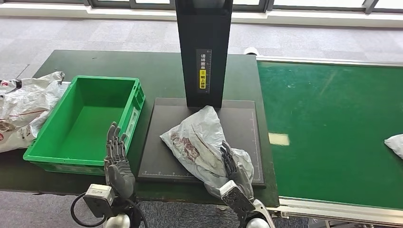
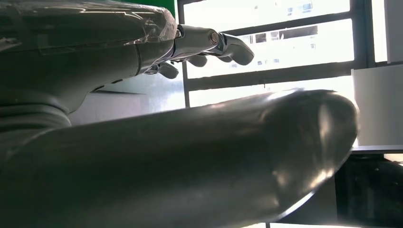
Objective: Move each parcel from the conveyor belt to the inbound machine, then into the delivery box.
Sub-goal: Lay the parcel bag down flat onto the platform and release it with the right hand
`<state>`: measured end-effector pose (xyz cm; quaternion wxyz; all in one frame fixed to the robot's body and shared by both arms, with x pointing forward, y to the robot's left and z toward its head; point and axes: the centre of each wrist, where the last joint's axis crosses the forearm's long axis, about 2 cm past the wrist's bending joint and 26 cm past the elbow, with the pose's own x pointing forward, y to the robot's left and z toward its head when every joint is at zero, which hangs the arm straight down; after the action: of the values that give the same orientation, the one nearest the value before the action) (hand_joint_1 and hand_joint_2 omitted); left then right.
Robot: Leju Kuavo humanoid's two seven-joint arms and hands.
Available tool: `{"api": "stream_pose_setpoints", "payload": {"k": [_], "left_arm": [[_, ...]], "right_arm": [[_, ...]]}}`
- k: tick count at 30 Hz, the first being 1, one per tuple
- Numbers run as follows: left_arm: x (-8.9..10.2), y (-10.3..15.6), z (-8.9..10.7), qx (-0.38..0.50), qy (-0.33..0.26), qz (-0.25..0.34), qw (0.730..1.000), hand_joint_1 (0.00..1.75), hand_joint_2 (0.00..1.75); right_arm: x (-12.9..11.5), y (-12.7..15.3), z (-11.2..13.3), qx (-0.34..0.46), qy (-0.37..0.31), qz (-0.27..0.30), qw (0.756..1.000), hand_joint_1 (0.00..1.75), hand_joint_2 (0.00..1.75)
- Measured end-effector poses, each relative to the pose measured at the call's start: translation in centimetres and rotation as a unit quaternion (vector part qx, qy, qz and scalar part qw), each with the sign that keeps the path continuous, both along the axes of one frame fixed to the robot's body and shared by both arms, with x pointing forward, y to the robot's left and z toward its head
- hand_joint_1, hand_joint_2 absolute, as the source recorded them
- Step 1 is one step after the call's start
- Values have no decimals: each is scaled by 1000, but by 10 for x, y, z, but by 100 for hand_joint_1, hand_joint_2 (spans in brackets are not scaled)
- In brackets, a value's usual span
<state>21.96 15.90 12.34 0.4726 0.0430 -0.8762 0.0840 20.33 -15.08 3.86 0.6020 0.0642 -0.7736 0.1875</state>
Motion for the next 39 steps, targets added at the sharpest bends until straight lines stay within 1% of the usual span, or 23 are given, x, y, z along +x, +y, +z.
{"api": "stream_pose_setpoints", "payload": {"k": [4, 6, 8, 11, 13, 16, 19, 21, 23, 27, 33, 36, 39], "left_arm": [[-2, 0, 0, 2, 0, -2, 1000, 0, 175], [-2, 1, 0, 15, -6, -2, 1000, 0, 175], [-2, 1, 2, 45, -10, -2, 999, 0, 175], [2, 0, 5, 121, -3, -6, 993, 0, 175], [9, -3, 9, 177, 11, -13, 984, 0, 175], [25, -13, 7, 247, 36, -38, 967, 0, 175], [42, -26, 2, 305, 46, -71, 949, 0, 175], [51, -35, -3, 357, 53, -98, 927, 0, 175], [56, -44, -9, 402, 60, -122, 906, 0, 175], [58, -56, -18, 444, 68, -147, 881, 0, 175], [72, -61, -18, 473, 78, -170, 861, 0, 175], [77, -65, -20, 496, 83, -189, 844, 0, 175], [77, -69, -25, 513, 82, -200, 831, 0, 175]], "right_arm": [[-2, -2, 2, -1, -6, -1, 1000, 0, 175], [-3, -3, 2, -5, -12, -1, 1000, 0, 175], [-3, -4, 5, -17, -27, 0, 1000, 0, 175], [-4, -5, 17, -50, -58, -6, 997, 0, 175], [-6, -6, 31, -68, -86, -19, 994, 0, 175], [-5, -9, 56, -90, -134, -35, 986, 0, 175], [-3, -13, 74, -99, -179, -40, 978, 0, 175], [0, -16, 86, -93, -213, -45, 971, 0, 175], [3, -19, 97, -86, -243, -54, 965, 0, 175], [5, -26, 117, -56, -294, -78, 951, 0, 175], [12, -36, 148, -13, -364, -100, 926, 0, 175], [17, -36, 159, -5, -389, -107, 915, 0, 175], [20, -36, 166, 6, -406, -113, 907, 0, 175]]}}
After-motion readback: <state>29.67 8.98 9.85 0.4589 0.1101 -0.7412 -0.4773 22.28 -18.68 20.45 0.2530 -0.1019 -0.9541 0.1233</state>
